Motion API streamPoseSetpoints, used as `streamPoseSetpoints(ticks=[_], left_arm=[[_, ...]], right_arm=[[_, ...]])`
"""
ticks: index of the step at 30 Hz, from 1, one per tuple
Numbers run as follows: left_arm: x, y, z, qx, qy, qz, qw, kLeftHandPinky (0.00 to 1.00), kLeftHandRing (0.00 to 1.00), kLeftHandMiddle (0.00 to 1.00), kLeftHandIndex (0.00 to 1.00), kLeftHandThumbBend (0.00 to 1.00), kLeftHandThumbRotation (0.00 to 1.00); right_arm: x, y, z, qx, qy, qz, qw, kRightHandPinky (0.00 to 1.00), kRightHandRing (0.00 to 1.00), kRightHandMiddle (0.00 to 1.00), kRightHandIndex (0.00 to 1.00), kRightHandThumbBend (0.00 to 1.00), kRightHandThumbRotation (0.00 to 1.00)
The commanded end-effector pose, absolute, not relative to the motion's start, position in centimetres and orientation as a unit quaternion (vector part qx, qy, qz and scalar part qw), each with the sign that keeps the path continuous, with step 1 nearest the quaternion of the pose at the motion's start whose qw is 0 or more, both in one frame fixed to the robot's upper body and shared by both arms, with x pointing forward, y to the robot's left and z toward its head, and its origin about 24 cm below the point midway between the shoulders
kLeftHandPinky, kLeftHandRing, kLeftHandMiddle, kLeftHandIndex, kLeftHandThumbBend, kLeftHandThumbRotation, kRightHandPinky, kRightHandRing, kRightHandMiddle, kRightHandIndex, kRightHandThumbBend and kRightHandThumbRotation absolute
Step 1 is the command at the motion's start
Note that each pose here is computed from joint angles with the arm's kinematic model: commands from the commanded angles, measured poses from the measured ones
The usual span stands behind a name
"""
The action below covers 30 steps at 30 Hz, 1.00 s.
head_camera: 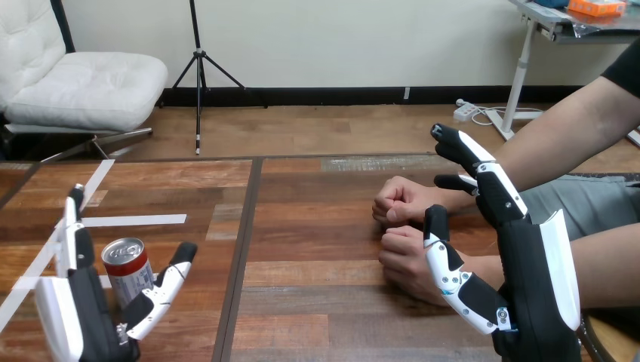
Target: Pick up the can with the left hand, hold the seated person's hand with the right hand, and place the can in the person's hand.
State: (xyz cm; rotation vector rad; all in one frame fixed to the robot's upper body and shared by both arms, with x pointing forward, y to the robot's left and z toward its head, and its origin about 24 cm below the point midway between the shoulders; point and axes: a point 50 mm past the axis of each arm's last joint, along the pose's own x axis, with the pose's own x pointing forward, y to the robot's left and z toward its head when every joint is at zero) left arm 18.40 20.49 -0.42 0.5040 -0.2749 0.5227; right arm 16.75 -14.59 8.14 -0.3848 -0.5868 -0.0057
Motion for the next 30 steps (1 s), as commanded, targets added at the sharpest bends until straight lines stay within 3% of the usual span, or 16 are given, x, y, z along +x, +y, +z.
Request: streamPoseSetpoints(ticks=[1, 30], left_arm=[[20.3, 20.0, 0.3, 0.247, -0.159, 0.237, 0.926, 0.86, 0.91, 0.92, 0.93, 0.85, 0.40], [21.0, 20.1, -2.2, 0.253, -0.089, 0.237, 0.934, 0.75, 0.86, 0.90, 0.91, 0.86, 0.39]], right_arm=[[17.4, -14.5, 9.4, -0.181, -0.319, -0.006, 0.930, 0.73, 0.85, 0.88, 0.85, 0.09, 0.00], [17.3, -14.7, 9.4, -0.188, -0.317, -0.003, 0.930, 0.74, 0.86, 0.87, 0.84, 0.11, 0.00]])
